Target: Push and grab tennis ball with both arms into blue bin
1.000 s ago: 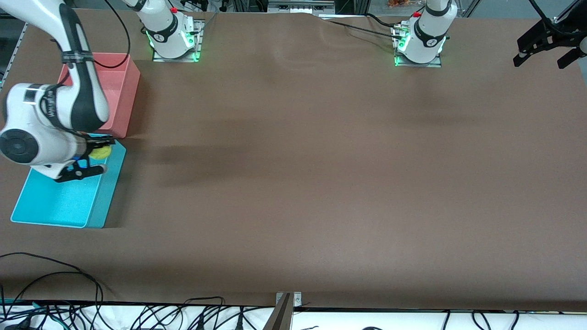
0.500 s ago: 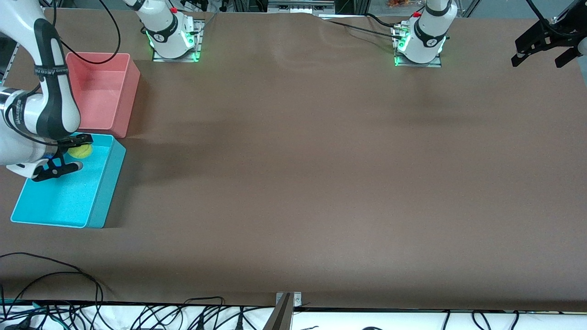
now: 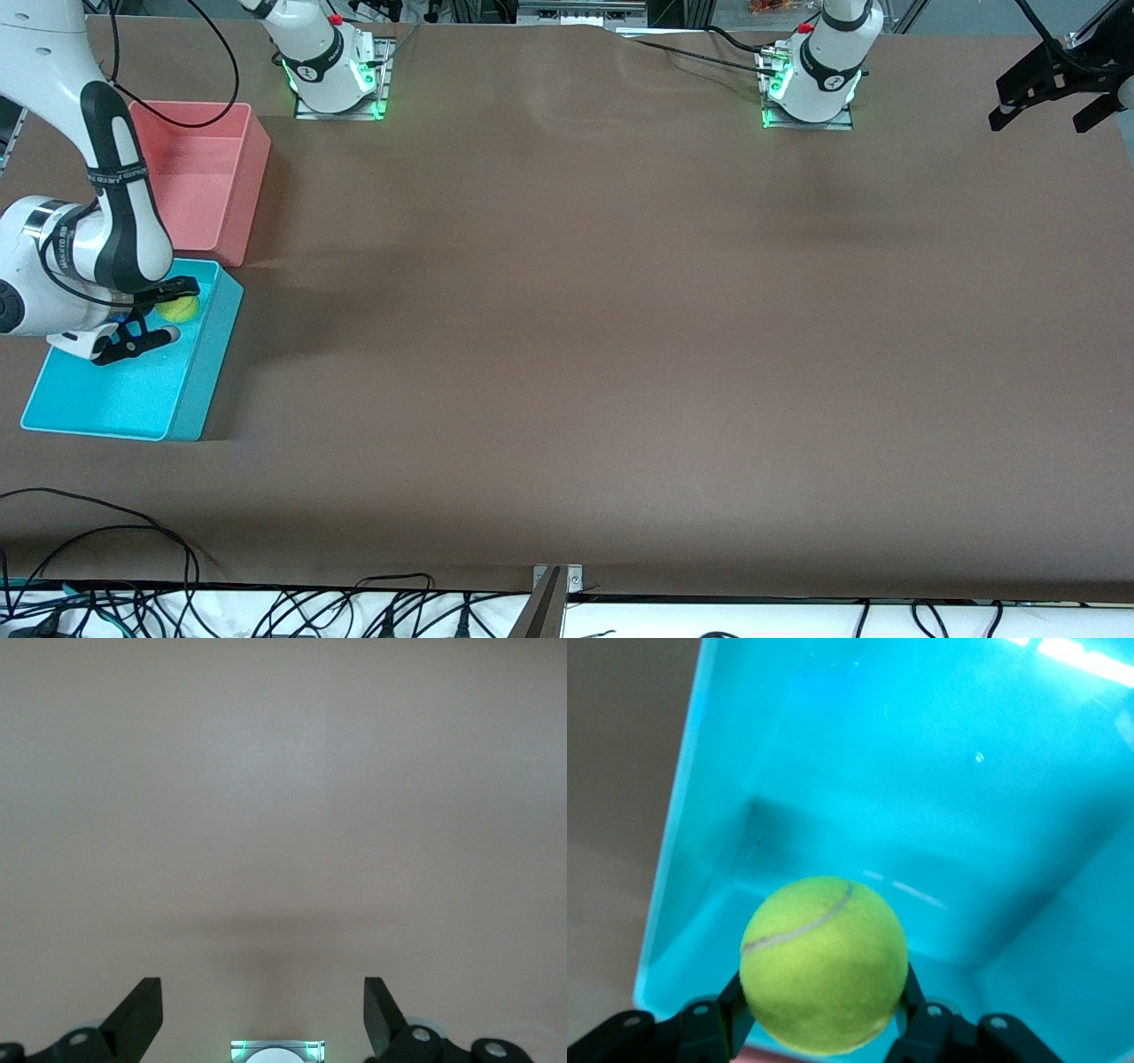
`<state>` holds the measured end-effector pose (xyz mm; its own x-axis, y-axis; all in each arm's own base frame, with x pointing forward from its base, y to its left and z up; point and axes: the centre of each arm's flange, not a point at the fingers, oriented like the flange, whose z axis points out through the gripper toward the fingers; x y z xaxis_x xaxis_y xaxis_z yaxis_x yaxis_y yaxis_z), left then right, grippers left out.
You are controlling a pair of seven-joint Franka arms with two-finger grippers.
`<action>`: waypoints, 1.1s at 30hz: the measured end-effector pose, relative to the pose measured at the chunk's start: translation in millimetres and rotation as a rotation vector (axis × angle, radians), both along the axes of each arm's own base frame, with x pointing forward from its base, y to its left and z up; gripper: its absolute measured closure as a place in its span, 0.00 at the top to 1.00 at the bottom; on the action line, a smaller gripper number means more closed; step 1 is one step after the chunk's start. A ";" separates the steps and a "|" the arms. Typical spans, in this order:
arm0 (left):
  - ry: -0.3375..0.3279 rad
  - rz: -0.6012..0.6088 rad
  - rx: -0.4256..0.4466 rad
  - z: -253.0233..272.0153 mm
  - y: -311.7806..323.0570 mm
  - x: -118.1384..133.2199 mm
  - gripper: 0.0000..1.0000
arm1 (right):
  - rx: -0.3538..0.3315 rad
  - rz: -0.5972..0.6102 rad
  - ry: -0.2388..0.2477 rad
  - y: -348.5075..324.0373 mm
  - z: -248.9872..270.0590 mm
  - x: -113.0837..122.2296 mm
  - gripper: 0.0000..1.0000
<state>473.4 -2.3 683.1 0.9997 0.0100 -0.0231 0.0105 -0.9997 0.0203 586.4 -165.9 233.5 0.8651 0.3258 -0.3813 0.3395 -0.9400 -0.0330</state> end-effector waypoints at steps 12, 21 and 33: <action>0.010 0.005 0.000 -5.5 2.4 10.6 1.00 | 0.007 -0.008 0.004 -1.1 -6.2 0.4 0.88; 0.022 0.005 0.000 -11.8 2.1 16.6 1.00 | 0.012 -0.022 0.049 0.0 29.6 12.8 1.00; 0.011 0.008 0.000 -6.9 3.7 18.9 1.00 | -0.049 -0.133 0.095 53.2 159.6 43.0 1.00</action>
<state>492.3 1.4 676.2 0.9992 0.0184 -0.0343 0.0191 -0.9996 0.0202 629.4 -112.7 393.2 0.8590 0.1898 -0.4755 0.2092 -0.9778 -0.0123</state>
